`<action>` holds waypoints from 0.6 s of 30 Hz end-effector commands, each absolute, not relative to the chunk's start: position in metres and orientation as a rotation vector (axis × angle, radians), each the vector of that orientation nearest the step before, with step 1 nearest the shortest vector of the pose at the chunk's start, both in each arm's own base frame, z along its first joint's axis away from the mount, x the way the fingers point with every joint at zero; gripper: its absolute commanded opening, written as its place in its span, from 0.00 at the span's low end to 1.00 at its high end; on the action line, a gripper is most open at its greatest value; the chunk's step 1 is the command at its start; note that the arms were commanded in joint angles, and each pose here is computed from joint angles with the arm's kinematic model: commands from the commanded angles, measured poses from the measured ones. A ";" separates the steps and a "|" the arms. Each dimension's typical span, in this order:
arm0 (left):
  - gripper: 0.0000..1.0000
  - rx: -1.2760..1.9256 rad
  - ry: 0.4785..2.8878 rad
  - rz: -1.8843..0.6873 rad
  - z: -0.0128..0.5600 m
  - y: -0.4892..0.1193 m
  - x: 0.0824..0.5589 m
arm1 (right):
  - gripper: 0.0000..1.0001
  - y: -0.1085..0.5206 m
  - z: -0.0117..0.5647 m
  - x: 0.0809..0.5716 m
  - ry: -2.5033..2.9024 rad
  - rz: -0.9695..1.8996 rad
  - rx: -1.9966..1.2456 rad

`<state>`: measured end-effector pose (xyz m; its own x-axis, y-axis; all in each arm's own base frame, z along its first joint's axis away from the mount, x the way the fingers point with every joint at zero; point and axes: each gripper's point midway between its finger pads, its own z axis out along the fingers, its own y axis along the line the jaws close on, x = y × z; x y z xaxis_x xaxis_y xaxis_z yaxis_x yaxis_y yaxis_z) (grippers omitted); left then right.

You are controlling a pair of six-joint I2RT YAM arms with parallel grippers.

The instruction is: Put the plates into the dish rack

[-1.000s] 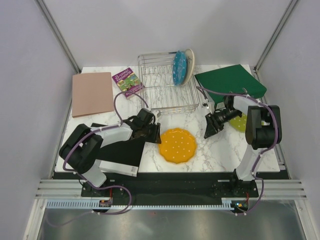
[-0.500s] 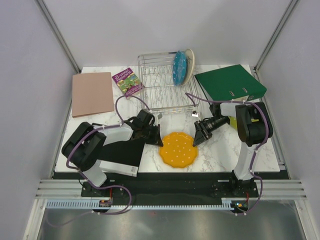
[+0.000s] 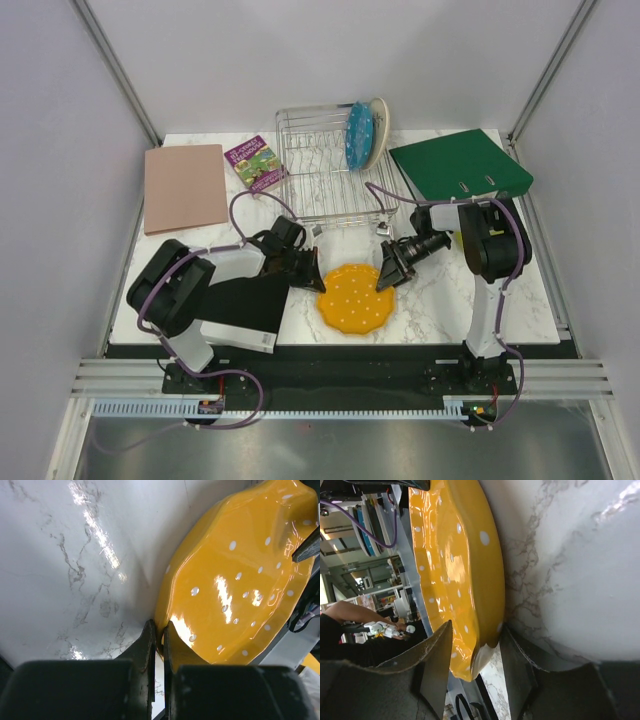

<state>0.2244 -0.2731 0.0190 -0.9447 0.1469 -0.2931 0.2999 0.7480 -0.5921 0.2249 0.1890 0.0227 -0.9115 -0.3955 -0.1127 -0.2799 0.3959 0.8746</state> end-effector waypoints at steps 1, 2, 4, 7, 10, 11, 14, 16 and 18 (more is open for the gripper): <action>0.02 0.286 2.655 -1.097 0.037 -0.299 0.241 | 0.50 0.201 -0.008 0.226 -2.533 -1.521 0.828; 0.02 0.283 2.655 -1.092 0.037 -0.299 0.242 | 0.48 0.201 -0.007 0.226 -2.533 -1.524 0.831; 0.02 0.283 2.653 -1.080 0.036 -0.297 0.242 | 0.40 0.200 -0.005 0.225 -2.539 -1.518 0.856; 0.02 0.278 2.656 -1.073 0.036 -0.296 0.241 | 0.22 0.199 0.000 0.224 -2.552 -1.517 0.897; 0.12 0.276 2.662 -1.054 0.037 -0.293 0.241 | 0.00 0.194 0.004 0.223 -2.581 -1.484 0.946; 0.19 0.281 2.660 -1.045 0.039 -0.292 0.241 | 0.00 0.193 0.006 0.223 -2.589 -1.479 0.960; 0.44 0.289 2.640 -1.019 0.048 -0.282 0.249 | 0.00 0.188 0.022 0.229 -2.633 -1.449 1.048; 0.50 0.271 2.631 -0.999 0.055 -0.269 0.256 | 0.00 0.186 0.036 0.227 -2.633 -1.441 1.095; 0.51 0.261 2.582 -0.995 0.080 -0.256 0.272 | 0.00 0.185 0.051 0.231 -2.648 -1.427 1.144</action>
<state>0.2326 -0.2725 0.0314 -0.9546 0.1063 -0.2783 0.2628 0.7405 -0.6186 0.2189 0.1886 0.0259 -0.8490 -0.4807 -0.2196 -0.4369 0.4048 0.8033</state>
